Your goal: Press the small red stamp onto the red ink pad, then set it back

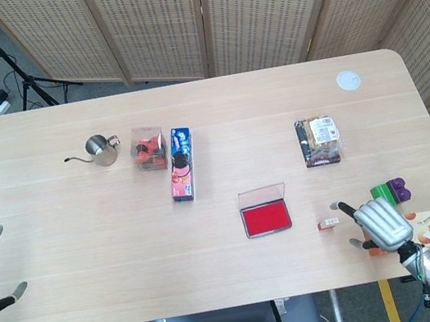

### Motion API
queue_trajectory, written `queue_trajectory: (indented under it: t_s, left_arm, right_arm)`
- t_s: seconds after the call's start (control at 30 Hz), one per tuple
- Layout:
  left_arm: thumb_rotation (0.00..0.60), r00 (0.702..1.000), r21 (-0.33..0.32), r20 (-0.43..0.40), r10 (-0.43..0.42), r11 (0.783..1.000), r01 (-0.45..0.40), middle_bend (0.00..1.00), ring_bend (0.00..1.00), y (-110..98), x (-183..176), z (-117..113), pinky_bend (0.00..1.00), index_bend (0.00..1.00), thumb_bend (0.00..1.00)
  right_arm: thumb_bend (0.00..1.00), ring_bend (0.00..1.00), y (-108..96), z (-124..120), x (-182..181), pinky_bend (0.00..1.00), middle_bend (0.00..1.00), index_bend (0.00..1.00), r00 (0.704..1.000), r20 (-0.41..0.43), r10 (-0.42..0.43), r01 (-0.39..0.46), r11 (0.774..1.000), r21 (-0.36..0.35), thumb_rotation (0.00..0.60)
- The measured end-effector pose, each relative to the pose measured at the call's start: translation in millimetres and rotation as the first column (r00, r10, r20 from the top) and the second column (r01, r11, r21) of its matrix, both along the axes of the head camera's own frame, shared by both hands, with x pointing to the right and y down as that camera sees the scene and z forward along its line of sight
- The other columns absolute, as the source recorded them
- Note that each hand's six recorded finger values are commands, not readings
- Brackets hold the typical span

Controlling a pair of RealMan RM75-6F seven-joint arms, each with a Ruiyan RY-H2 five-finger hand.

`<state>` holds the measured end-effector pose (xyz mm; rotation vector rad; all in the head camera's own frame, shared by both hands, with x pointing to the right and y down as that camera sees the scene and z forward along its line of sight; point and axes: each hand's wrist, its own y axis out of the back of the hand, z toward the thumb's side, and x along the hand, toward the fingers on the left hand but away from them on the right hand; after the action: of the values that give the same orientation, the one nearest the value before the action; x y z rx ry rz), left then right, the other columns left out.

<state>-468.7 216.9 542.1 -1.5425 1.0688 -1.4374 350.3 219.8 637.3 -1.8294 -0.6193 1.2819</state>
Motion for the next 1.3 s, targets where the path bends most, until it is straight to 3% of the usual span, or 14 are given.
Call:
queue_trajectory:
  t_s: [0.33, 0.53, 0.83, 1.3]
  left_arm:
    - [0.600, 1.000, -0.011, 0.008, -0.006, 1.000, 0.006, 0.00, 0.00, -1.1, -0.5, 2.9, 0.00, 0.00, 0.00]
    - [0.600, 1.000, -0.022, 0.017, -0.001, 1.000, 0.002, 0.00, 0.00, -0.1, 0.6, 6.1, 0.00, 0.00, 0.00]
    - [0.600, 1.000, -0.027, 0.016, 0.000, 1.000, 0.001, 0.00, 0.00, -0.2, 0.3, 6.6, 0.00, 0.00, 0.00]
    - [0.600, 1.000, -0.025, 0.017, -0.006, 1.000, 0.006, 0.00, 0.00, 0.3, -0.2, 6.2, 0.00, 0.00, 0.00]
  right_arm:
    - [0.25, 1.00, -7.2, 20.9, 0.4, 1.00, 0.96, 0.36, 1.000, -0.019, 0.022, -0.023, 1.000, -0.015, 0.600]
    - [0.31, 1.00, -12.0, 25.9, -2.8, 1.00, 0.96, 0.36, 0.999, -0.019, 0.034, -0.035, 0.999, -0.035, 0.600]
    - [0.34, 1.00, -11.7, 35.7, -3.8, 1.00, 0.96, 0.39, 0.998, -0.030, 0.048, -0.050, 0.995, -0.082, 0.600]
    - [0.34, 1.00, -13.4, 43.0, -9.4, 1.00, 0.96, 0.41, 0.998, -0.034, 0.047, -0.050, 0.995, -0.088, 0.600]
